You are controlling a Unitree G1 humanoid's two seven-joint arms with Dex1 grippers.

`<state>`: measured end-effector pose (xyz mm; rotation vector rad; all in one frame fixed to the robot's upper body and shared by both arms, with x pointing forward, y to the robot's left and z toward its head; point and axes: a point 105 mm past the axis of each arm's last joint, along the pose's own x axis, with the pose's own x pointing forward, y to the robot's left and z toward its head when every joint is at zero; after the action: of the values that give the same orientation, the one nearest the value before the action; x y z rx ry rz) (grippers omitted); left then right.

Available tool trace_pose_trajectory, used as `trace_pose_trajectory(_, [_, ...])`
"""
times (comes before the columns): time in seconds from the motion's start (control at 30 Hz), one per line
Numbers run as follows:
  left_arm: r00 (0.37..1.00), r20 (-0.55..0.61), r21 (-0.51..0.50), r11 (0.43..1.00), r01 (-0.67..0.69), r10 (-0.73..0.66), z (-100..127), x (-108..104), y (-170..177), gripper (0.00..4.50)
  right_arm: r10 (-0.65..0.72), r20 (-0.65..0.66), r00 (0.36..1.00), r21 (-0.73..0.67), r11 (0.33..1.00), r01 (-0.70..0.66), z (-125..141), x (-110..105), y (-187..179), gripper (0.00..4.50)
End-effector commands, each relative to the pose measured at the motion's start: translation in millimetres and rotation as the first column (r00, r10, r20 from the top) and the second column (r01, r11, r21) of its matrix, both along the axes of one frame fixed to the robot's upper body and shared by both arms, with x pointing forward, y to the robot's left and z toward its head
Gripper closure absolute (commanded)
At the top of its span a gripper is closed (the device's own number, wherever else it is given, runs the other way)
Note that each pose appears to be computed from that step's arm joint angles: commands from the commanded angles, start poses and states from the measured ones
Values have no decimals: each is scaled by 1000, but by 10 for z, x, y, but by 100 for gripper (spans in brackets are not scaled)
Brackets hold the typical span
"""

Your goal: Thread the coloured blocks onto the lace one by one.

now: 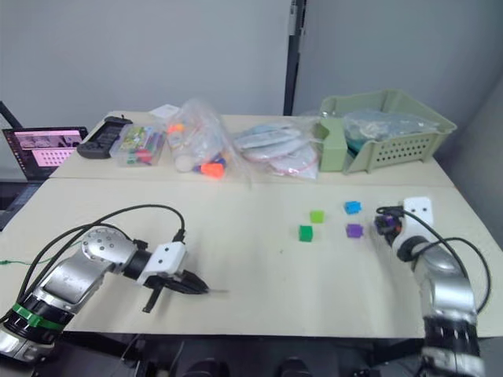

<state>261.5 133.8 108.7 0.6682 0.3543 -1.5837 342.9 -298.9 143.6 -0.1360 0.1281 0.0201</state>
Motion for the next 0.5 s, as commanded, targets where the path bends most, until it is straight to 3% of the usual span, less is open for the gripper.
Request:
trace_pose_trajectory(0.03, [999,41,-3,1000,-12,12,78,25,61,450,100,184,978,-26,995,-97,722,-339,458,336])
trace_pose_trajectory(0.1, [999,37,-8,1000,-19,19,81,29,76,450,147,189,971,1,989,-150,805,-494,708,336])
trace_pose_trajectory(0.23, [999,32,-5,1000,-19,19,86,29,99,450,246,136,960,80,963,-258,700,-681,1283,336])
trace_pose_trajectory(0.37, [1000,23,-21,1000,-13,13,111,17,77,450,345,-16,939,198,921,-335,284,-827,1957,336])
trace_pose_trajectory(0.5, [1000,25,-17,1000,-8,8,119,17,62,450,375,-124,919,223,913,-342,42,-828,2189,336])
